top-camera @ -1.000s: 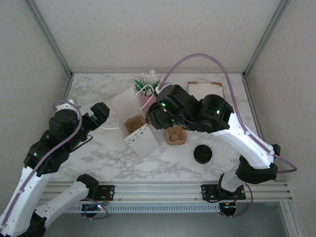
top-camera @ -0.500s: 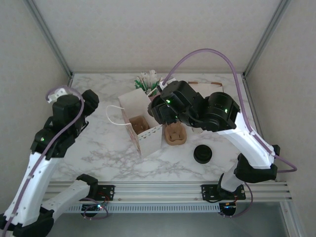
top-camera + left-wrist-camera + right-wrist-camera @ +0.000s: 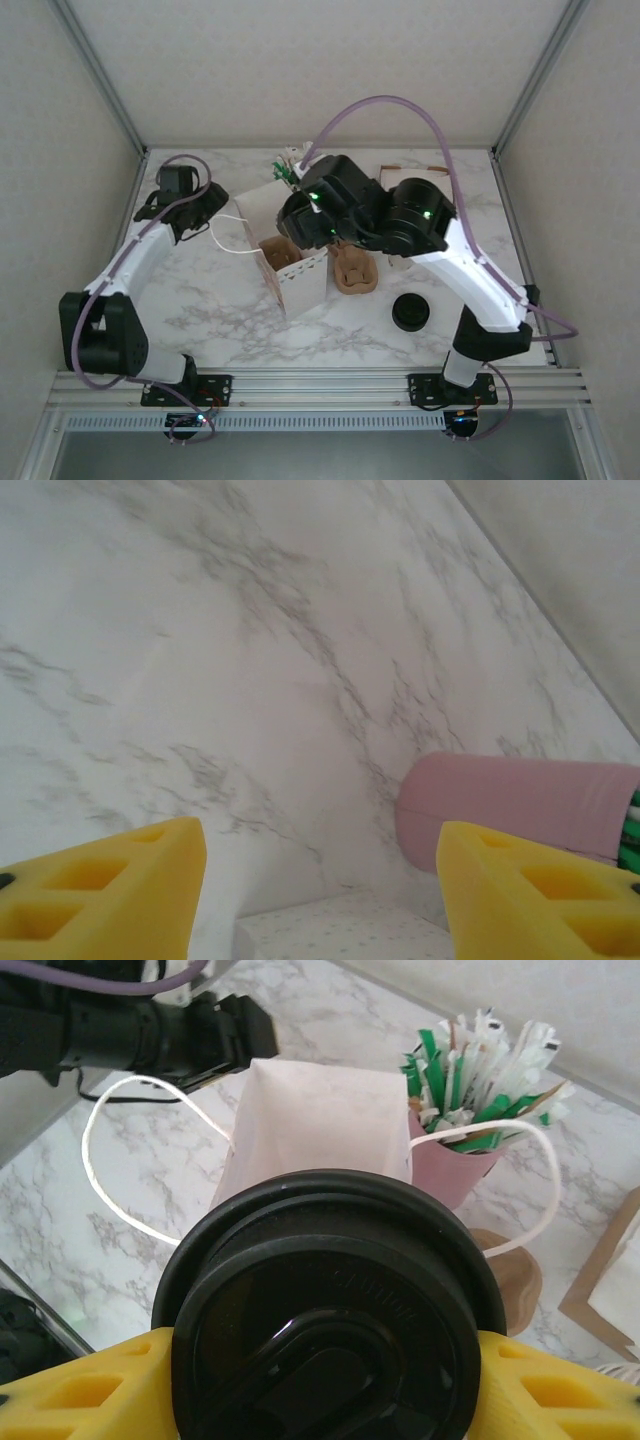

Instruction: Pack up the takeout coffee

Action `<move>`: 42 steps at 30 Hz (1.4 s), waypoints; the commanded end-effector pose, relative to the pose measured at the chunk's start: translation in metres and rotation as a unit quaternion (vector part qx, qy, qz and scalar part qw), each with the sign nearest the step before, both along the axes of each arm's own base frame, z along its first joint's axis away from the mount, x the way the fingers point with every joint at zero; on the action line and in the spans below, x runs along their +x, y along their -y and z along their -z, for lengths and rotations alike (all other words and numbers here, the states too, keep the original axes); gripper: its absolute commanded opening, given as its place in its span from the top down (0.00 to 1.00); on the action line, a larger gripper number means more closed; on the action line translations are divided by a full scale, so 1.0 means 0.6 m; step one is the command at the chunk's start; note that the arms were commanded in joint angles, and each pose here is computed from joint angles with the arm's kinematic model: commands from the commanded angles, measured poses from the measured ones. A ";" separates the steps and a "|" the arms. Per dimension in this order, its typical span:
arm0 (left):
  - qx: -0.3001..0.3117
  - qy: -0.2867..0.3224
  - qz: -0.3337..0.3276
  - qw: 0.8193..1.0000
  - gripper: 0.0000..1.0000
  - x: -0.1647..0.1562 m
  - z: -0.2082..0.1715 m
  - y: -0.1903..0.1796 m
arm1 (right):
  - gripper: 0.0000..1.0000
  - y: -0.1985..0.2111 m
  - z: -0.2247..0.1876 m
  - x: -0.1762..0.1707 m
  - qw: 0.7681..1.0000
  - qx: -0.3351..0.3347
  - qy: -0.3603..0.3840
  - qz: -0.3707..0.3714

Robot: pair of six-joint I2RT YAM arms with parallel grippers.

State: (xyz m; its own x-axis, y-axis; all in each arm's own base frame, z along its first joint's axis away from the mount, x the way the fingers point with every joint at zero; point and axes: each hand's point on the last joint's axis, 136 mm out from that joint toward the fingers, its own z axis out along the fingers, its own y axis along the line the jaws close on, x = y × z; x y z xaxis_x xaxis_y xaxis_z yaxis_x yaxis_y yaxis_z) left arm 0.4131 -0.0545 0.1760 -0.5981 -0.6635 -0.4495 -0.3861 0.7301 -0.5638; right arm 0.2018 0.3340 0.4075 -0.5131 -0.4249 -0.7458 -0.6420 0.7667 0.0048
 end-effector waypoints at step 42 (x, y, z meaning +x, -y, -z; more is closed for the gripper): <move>-0.044 -0.027 0.116 0.992 0.36 -0.188 0.112 0.111 | 0.43 -0.032 0.213 0.035 0.980 -0.132 -0.149 -0.023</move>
State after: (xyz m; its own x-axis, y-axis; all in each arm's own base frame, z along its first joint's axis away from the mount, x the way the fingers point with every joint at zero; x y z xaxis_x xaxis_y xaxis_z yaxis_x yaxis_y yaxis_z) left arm 0.3099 -0.1274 0.1129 -0.7719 -0.5251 -0.3582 -0.2141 0.7454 -0.6314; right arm 0.2309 0.3543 0.2586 -0.6777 -0.6341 -0.3724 -0.6618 0.7467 -0.0670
